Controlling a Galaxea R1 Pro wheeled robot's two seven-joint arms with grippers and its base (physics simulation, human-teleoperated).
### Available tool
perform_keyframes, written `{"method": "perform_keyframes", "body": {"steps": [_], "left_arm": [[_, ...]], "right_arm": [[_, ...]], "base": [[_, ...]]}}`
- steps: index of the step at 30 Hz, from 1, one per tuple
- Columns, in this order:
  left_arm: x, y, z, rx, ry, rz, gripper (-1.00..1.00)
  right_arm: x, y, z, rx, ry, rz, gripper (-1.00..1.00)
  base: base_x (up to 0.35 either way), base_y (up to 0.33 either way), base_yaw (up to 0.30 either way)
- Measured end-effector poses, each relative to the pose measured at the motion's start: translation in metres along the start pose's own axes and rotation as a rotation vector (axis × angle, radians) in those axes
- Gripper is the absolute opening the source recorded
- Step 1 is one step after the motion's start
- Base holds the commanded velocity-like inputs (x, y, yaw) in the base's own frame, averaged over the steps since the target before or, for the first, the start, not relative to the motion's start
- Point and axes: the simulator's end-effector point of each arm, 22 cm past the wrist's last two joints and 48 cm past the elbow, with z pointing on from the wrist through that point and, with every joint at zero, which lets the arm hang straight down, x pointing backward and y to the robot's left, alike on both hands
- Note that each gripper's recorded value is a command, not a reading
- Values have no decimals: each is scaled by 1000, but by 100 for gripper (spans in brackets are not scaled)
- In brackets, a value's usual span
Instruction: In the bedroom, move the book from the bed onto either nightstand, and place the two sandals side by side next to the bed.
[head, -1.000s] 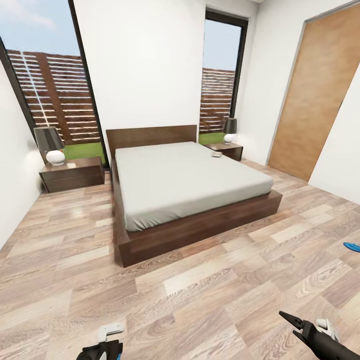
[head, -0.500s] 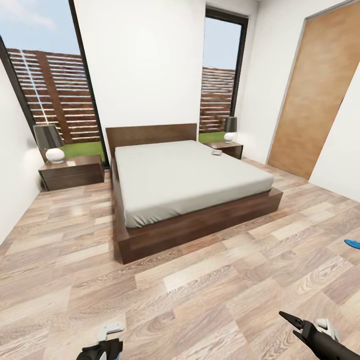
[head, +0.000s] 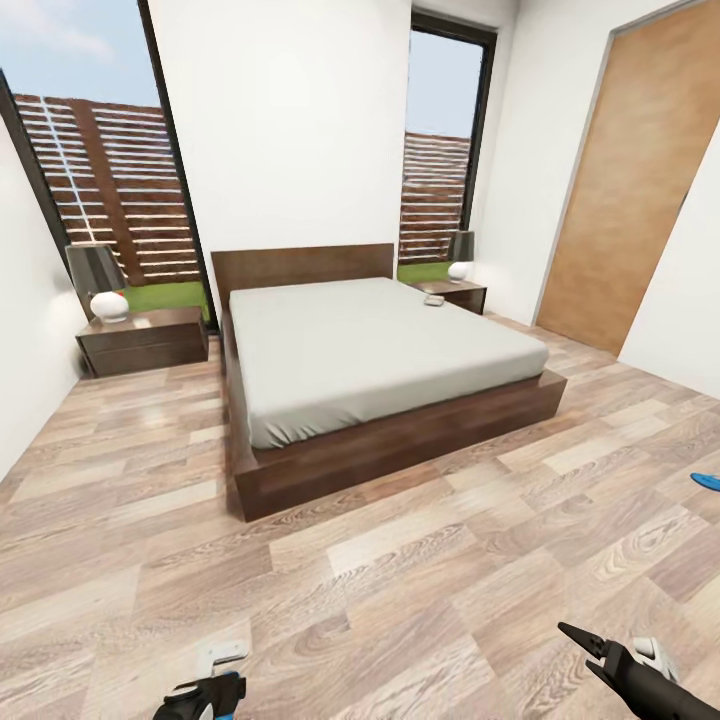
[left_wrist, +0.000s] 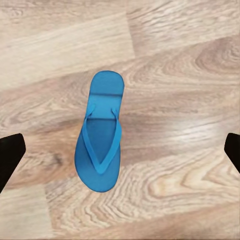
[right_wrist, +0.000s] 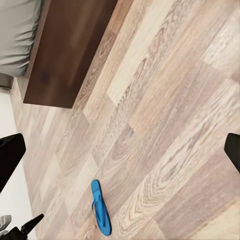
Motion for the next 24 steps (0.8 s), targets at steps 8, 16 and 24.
{"method": "perform_keyframes", "body": {"steps": [8, 16, 24], "left_arm": [[-9, 0, 13, -2, -91, -15, 100], [-24, -1, 21, -2, -166, -25, 100], [-22, -1, 32, -1, -192, -28, 100]], "right_arm": [[10, -14, 7, -1, 1, 1, 100], [19, -29, 13, -1, 2, 1, 100], [28, -44, 20, -2, 2, 1, 100]], "base": [[0, 0, 0], [0, 0, 0], [0, 0, 0]]}}
